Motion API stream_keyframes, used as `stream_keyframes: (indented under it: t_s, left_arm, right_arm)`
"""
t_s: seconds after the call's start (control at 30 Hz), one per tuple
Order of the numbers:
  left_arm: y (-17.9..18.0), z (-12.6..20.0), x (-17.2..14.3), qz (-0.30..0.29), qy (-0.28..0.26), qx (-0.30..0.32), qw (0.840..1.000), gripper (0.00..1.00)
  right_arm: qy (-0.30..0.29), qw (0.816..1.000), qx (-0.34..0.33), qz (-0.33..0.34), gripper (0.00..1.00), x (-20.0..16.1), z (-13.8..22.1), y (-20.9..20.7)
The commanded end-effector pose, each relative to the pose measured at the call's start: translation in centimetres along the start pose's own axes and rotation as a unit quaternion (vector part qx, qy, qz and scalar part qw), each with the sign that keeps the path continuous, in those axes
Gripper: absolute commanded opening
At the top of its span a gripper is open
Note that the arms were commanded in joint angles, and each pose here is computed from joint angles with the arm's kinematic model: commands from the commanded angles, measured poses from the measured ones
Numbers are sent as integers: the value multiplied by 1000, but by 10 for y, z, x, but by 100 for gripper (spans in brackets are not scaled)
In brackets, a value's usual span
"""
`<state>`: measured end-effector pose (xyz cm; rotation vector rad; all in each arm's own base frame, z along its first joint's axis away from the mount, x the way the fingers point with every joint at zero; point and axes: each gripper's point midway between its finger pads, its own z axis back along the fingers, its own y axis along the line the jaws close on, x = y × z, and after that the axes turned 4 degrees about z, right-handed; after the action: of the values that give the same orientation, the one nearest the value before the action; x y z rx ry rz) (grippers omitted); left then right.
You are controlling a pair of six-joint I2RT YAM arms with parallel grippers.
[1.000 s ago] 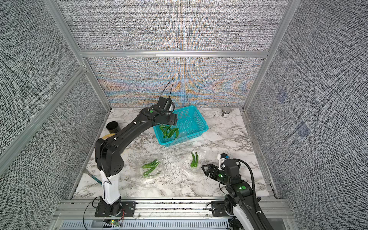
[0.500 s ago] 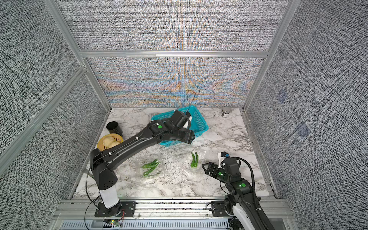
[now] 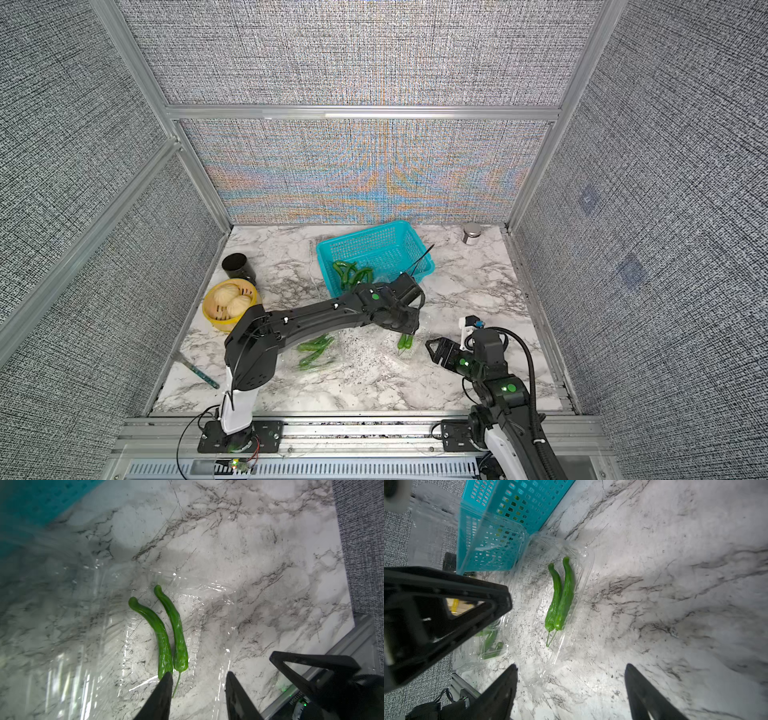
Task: Take small green peppers out of containers
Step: Pick up the green pepper from the packing box.
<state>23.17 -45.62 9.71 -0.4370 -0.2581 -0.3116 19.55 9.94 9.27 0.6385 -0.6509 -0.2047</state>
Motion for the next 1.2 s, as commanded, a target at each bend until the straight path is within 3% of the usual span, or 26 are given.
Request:
stream_keyframes:
  t_s: [0.0,0.27,0.53,0.67,0.83,0.93,1.17]
  left_arm:
    - [7,-13,-4,18,-1,7,1000,39]
    - [20,-32,-13,23,8,34,999,39]
    - [35,-48,-21,20,16,61,998,48]
    - [38,-54,-24,21,19,67,997,47]
    - [36,-61,-27,14,24,66,997,43]
    - [38,-64,-28,12,27,69,997,32]
    - [31,-64,-28,-9,27,54,998,23]
  right_arm:
    - [7,1000,4,0,81,-5,1,0]
    - [7,1000,6,-3,81,-6,0,-2]
    - [8,1000,7,-7,81,-6,0,-2]
    - [7,1000,6,-8,81,-7,1,-3]
    - [6,1000,5,-9,81,-8,2,-3]
    - [5,1000,6,-9,81,-7,3,-2]
    - [4,1000,4,-12,81,-10,3,-5]
